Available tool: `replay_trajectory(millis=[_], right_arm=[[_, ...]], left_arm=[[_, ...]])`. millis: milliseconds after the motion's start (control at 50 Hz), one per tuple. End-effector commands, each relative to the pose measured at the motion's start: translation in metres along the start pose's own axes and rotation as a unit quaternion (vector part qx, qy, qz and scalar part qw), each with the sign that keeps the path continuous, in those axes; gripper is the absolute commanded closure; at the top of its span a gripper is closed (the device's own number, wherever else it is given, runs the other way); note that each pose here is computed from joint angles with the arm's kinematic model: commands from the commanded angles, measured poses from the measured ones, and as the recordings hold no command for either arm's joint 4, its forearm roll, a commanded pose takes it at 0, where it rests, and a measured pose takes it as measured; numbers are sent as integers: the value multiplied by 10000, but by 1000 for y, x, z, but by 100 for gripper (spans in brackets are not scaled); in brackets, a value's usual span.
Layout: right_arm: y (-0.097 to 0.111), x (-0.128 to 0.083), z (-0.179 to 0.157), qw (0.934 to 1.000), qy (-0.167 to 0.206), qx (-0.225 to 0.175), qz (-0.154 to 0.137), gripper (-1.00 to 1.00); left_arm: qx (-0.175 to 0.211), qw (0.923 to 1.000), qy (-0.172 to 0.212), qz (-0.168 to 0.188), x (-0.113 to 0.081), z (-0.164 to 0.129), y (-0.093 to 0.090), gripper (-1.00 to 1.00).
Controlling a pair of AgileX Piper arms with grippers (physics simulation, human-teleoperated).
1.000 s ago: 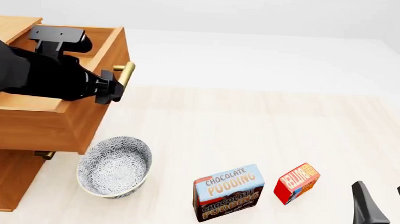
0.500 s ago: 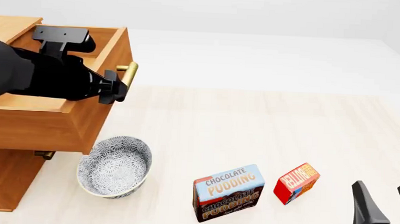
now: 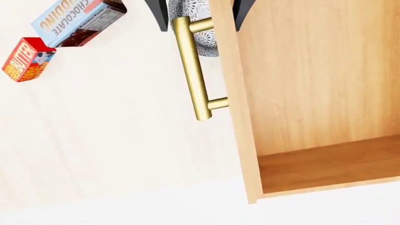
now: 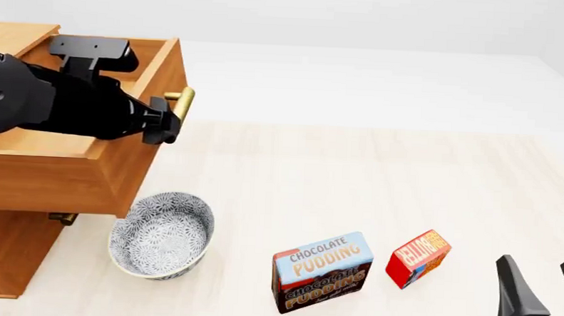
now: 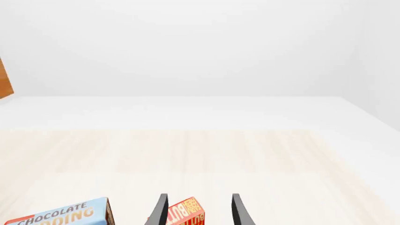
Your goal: Put the butter at the back in the top drawer of the cabinet and close it.
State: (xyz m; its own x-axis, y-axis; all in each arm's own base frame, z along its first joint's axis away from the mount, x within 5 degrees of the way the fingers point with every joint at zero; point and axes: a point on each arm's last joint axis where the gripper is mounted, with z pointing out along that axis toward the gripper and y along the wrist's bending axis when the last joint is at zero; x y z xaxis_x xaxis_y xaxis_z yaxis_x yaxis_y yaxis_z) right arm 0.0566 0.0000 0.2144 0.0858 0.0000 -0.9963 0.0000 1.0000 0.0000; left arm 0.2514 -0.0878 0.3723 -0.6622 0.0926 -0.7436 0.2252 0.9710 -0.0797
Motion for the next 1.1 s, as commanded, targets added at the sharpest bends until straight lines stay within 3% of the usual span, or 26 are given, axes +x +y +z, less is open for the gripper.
replay_trajectory(millis=[20, 460, 1100], right_arm=[[0, 0, 0, 10000, 0, 0, 0, -100], [0, 0, 0, 10000, 0, 0, 0, -100], [0, 0, 0, 10000, 0, 0, 0, -100]], left_arm=[[365, 9982, 369, 289, 4, 19, -21, -100], [313, 9983, 155, 470, -11, -19, -14, -100], [229, 9975, -84, 660, -17, -63, -6, -100]])
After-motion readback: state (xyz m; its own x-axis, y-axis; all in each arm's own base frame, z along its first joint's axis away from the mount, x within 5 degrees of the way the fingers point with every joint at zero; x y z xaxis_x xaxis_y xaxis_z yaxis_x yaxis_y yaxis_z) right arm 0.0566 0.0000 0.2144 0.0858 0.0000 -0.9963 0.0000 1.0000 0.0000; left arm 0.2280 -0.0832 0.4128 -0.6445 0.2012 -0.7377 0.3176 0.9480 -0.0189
